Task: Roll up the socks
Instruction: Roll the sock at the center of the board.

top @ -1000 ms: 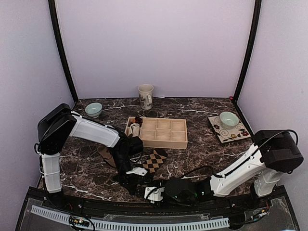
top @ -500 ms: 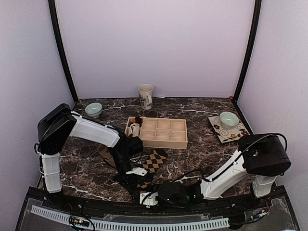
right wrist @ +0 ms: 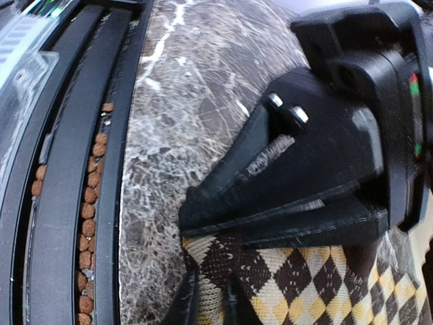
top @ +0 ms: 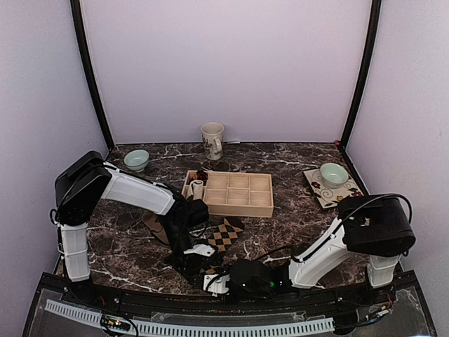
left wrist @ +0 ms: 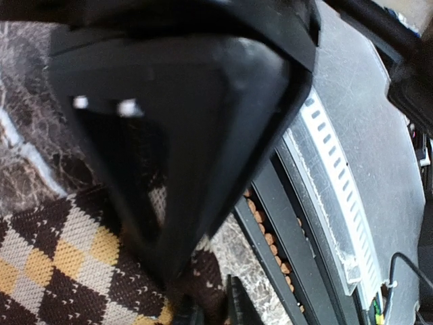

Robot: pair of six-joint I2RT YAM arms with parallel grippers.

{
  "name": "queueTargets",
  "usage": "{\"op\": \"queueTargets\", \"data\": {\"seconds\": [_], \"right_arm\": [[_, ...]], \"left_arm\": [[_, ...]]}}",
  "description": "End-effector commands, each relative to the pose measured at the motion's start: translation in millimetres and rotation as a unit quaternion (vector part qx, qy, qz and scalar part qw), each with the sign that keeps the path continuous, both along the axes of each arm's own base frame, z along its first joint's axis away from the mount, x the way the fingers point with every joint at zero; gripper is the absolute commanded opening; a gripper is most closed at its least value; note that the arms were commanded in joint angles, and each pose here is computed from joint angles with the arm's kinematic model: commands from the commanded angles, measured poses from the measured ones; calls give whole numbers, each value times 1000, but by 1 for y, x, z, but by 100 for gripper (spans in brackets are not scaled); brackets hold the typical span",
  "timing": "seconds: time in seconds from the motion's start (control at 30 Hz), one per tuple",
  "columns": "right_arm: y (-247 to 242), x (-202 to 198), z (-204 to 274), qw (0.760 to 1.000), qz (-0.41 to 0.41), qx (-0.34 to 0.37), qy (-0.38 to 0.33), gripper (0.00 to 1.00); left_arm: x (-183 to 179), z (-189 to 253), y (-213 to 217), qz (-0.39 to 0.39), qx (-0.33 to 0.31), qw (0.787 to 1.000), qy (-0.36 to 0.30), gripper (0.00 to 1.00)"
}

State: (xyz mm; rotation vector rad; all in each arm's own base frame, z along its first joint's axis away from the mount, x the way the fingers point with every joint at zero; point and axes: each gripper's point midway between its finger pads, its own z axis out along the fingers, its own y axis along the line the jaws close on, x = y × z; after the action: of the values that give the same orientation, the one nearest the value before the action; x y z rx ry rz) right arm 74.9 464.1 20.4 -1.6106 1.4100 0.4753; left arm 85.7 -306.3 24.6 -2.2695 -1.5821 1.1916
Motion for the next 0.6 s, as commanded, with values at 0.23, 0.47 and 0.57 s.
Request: {"op": "queueTargets", "data": {"seconds": [0.23, 0.47, 0.57], "right_arm": [[-30, -9, -47, 996, -28, -58, 65, 0], [-49, -18, -61, 984, -57, -52, 162, 0], [-54, -24, -68, 975, -51, -58, 209, 0]], "left_arm": [[17, 13, 9, 52, 6, 999, -7, 63], [74, 36, 35, 163, -26, 972, -165, 64], [67, 34, 55, 167, -15, 967, -190, 63]]}}
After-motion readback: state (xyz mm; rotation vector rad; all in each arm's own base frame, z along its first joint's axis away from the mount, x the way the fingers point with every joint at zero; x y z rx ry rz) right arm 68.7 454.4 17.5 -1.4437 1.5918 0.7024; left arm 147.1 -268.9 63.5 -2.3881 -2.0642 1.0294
